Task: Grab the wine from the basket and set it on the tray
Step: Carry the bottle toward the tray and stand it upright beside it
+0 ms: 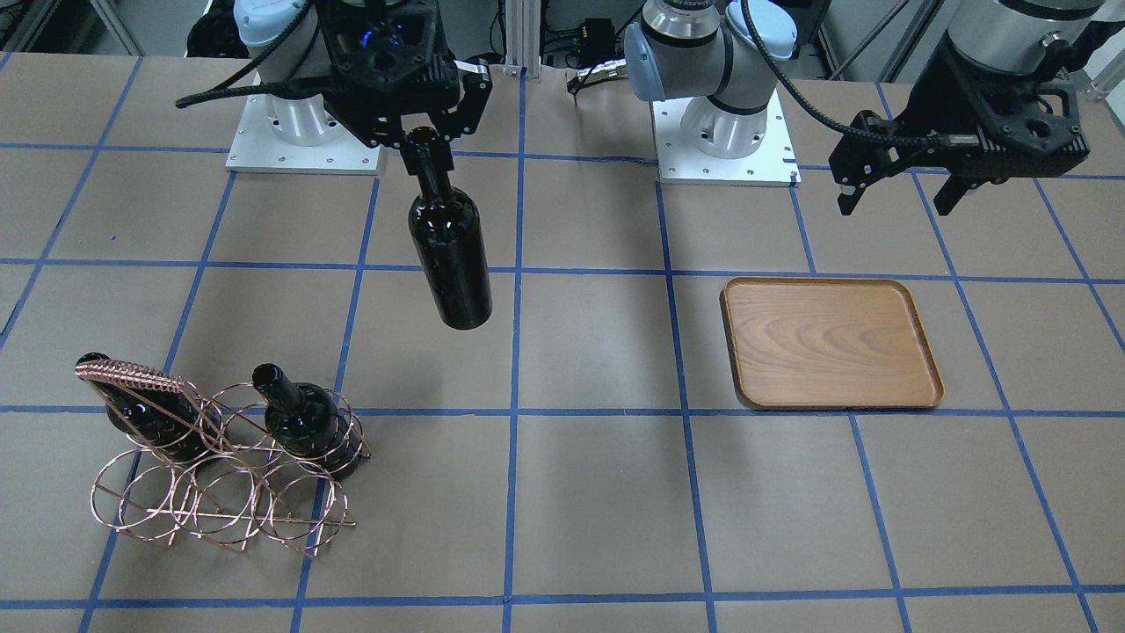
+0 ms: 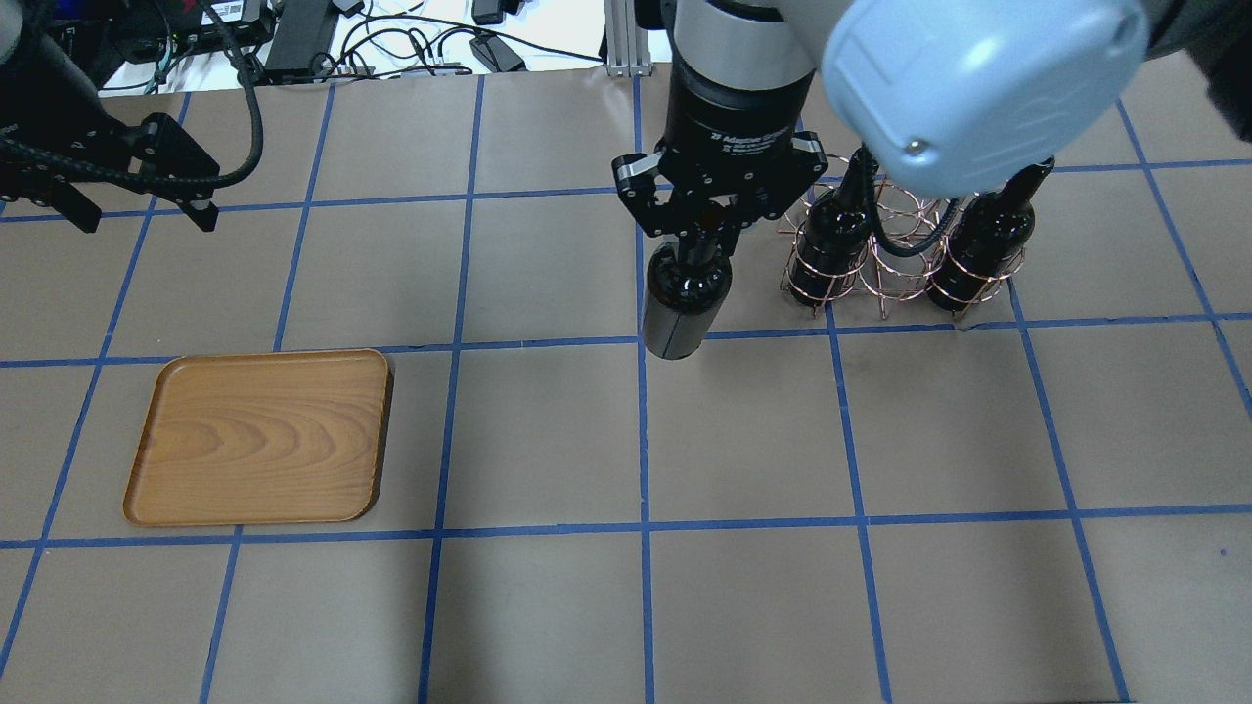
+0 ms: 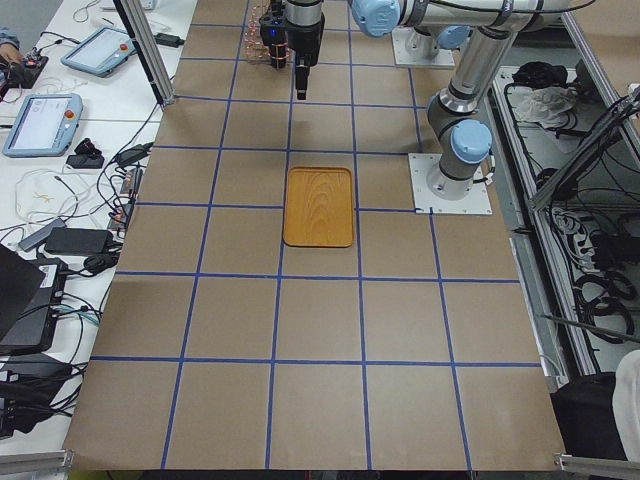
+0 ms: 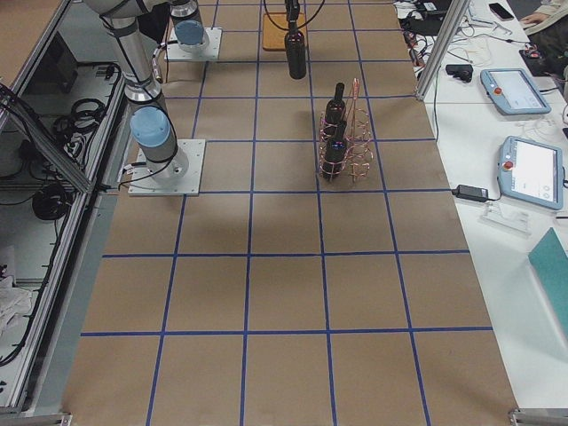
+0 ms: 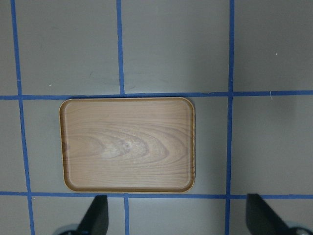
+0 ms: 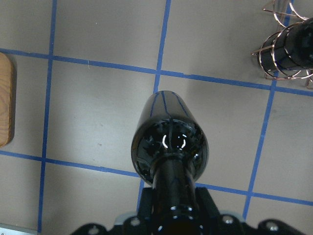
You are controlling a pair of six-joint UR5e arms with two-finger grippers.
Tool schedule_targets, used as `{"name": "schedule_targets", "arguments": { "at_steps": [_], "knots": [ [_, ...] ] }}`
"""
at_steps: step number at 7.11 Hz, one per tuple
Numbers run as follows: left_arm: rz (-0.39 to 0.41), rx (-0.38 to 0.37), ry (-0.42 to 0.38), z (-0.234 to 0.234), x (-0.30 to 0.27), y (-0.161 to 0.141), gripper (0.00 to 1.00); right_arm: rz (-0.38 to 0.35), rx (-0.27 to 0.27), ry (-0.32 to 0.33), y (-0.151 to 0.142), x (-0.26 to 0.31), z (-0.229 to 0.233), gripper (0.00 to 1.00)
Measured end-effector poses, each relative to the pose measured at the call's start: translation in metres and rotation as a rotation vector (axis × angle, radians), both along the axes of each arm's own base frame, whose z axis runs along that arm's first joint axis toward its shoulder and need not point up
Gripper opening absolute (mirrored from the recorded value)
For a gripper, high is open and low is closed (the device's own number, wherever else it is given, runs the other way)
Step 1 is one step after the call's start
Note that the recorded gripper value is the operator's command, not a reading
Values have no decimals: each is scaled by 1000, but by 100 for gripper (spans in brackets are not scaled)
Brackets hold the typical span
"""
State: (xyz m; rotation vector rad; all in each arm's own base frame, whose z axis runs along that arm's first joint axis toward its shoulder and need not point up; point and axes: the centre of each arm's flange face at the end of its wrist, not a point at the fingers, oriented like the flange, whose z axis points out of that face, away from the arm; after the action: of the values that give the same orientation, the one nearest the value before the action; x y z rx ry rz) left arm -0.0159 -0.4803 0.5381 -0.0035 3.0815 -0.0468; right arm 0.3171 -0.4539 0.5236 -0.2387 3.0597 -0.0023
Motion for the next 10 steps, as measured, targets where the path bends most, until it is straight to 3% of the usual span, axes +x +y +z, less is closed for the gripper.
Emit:
{"name": "schedule_targets", "arguments": {
  "at_steps": [7,10],
  "knots": [
    [10,18,4,-2,4,6,100,-28,36,29,57,162,-90,0],
    [9,20,5,-3,3,7,100,-34,37,31,64,195,-124,0]
  ]
}}
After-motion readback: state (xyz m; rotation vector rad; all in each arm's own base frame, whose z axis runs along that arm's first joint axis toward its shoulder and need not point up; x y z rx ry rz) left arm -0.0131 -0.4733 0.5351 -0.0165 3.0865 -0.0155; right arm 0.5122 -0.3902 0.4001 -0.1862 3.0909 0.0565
